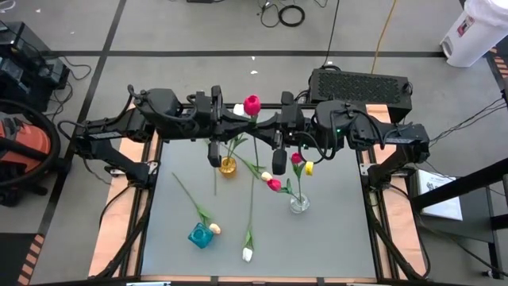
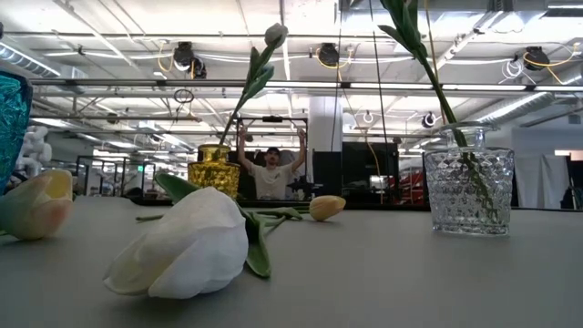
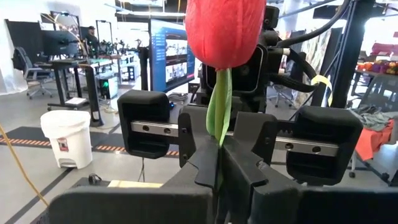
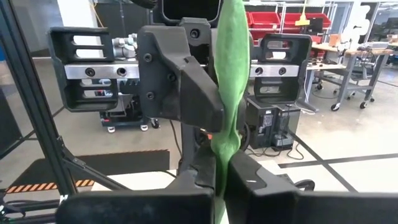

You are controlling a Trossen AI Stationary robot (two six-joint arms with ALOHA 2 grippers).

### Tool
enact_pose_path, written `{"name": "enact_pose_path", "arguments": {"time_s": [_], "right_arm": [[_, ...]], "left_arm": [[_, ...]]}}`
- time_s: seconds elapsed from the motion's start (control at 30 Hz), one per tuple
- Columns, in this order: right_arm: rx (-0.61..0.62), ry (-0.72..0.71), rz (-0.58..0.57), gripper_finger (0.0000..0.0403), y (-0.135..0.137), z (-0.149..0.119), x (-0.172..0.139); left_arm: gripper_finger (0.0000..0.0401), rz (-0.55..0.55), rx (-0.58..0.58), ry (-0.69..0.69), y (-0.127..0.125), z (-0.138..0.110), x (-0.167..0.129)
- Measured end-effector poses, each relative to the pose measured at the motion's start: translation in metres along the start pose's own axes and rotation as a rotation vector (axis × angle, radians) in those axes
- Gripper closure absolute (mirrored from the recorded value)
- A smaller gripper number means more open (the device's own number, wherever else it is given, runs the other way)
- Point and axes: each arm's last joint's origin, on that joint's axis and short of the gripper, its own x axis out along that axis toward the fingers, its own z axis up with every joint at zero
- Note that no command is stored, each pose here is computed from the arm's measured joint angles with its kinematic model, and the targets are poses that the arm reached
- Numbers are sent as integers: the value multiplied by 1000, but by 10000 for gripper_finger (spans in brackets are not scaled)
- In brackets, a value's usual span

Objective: Sort flowers into vase by color
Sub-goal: Put the red tulip into the transparent vase

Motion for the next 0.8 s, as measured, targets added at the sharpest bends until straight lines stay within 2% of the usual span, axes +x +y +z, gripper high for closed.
{"name": "enact_pose_path", "arguments": {"time_s": [0.23,0.43,0.8], "right_arm": [[-6,-14,0,402,0,1,0],[-34,-32,-45,402,-2,5,-3],[-70,-99,-117,403,-10,24,-32]], "left_arm": [[356,8,-3,1,0,0,0],[335,67,1,23,1,1,-8],[328,114,9,49,4,5,-23]]}}
